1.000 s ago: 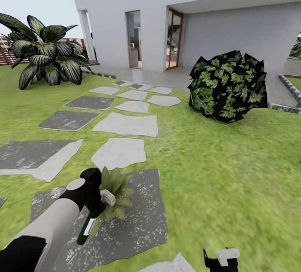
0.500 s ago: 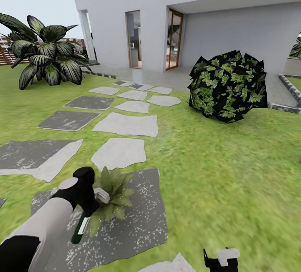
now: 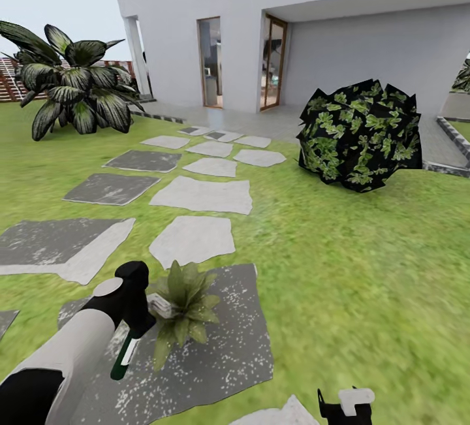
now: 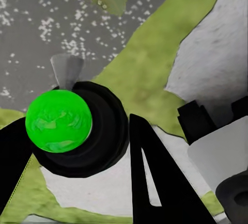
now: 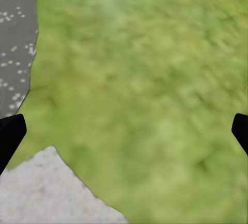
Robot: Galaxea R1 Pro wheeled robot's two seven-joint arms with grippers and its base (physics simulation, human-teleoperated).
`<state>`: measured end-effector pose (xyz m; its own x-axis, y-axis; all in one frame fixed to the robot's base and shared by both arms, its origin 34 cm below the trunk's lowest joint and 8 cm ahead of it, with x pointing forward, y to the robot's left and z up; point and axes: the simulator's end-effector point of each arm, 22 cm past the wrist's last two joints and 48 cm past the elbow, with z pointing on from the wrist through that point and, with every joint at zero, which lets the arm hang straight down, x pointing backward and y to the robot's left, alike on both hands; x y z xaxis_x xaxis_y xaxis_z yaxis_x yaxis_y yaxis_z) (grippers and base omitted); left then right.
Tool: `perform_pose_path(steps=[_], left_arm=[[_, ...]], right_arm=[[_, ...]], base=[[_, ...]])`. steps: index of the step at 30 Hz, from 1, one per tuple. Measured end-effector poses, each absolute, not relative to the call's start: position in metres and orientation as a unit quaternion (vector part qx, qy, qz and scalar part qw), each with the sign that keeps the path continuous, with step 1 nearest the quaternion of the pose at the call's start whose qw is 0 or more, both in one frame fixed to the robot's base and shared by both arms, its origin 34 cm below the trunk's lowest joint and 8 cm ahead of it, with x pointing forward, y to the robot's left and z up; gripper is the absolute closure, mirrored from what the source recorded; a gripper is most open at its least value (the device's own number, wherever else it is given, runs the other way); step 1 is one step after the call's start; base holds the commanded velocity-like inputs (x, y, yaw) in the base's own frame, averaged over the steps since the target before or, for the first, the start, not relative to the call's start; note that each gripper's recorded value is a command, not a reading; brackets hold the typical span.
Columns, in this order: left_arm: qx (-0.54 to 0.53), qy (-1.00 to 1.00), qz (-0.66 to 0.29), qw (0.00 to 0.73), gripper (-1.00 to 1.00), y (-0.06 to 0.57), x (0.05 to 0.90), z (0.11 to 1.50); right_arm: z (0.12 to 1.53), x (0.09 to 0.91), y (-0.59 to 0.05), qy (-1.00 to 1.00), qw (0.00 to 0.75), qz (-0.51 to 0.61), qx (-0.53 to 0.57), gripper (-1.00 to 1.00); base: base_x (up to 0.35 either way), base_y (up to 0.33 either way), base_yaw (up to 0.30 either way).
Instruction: Pick up the pesticide atomizer in the garden and spray insectifuge to fully cover both potted plants in the garden.
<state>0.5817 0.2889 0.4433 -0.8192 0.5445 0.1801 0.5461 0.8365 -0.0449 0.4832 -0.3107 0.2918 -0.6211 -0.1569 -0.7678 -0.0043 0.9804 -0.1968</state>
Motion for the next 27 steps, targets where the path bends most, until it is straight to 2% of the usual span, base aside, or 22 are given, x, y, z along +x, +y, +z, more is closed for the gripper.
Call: perform_pose_path(steps=[13,18,27], left_arm=[[-0.287,-0.951,-0.006,0.115,1.0,0.292,0.559,0.425],[-0.287,-0.951,-0.003,0.117,1.0,0.291,0.557,0.424],[-0.29,-0.942,0.014,0.17,1.0,0.287,0.512,0.397]], right_arm=[[0.292,0.483,-0.311,0.896,0.433,-0.088,-0.045,-1.0],[0.292,0.483,-0.311,0.896,0.433,-0.088,-0.045,-1.0],[0.292,0.483,-0.311,0.896,0.432,-0.088,-0.045,-1.0]], base=[[0.002,0.003,0.0],[0.165,0.035,0.0],[0.018,0.005,0.0]])
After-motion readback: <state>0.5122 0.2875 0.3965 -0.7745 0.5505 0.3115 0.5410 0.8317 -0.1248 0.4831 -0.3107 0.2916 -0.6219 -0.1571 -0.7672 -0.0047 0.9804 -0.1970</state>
